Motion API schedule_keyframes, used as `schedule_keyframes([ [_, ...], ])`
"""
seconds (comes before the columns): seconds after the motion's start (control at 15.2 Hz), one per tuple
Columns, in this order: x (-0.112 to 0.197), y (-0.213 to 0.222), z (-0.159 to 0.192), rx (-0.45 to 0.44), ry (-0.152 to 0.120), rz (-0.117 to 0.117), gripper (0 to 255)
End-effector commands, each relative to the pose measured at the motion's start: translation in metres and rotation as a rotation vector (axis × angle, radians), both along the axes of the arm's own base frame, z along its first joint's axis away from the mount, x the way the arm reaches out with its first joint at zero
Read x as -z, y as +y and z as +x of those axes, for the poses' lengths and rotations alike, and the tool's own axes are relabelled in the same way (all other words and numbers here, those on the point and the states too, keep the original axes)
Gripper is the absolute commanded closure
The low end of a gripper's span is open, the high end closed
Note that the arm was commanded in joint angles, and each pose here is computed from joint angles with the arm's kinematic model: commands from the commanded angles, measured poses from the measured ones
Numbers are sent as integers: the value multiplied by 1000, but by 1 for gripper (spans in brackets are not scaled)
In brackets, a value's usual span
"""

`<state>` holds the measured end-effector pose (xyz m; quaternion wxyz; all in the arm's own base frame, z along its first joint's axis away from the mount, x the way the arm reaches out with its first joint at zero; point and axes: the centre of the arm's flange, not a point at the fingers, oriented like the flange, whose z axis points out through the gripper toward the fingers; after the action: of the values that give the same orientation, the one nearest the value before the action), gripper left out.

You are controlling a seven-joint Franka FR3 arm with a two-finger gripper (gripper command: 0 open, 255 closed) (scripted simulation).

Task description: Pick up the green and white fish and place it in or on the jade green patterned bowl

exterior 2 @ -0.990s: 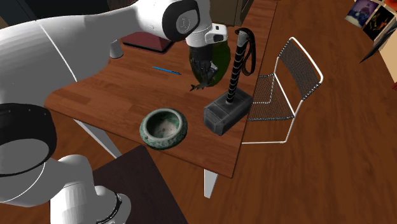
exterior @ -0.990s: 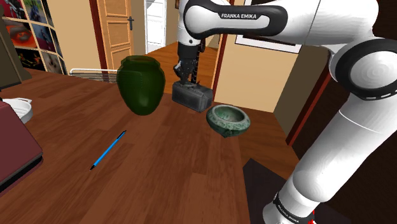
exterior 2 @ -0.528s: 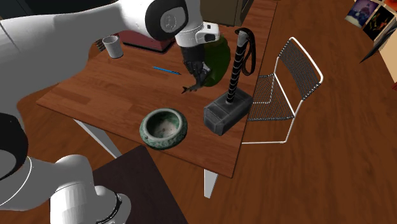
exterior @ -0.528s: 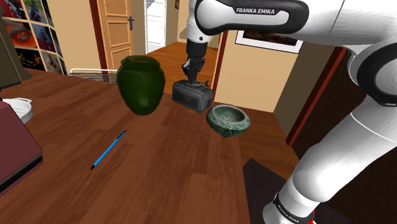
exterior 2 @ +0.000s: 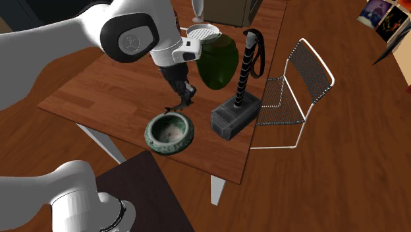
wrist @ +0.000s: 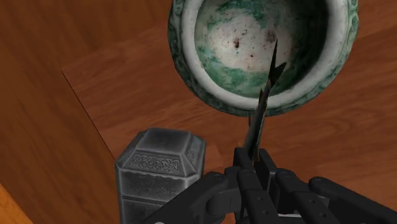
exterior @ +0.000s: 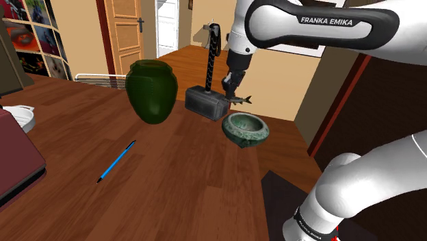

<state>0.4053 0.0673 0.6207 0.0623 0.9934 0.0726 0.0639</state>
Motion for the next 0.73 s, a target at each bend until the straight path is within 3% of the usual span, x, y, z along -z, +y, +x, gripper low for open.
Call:
schedule_keyframes([
  [0.0, -2, -6, -29, 0, 0, 1, 255],
  [0.2, 0, -13, -66, 0, 0, 1, 255],
  [0.66, 37, -13, -66, 0, 0, 1, 255],
])
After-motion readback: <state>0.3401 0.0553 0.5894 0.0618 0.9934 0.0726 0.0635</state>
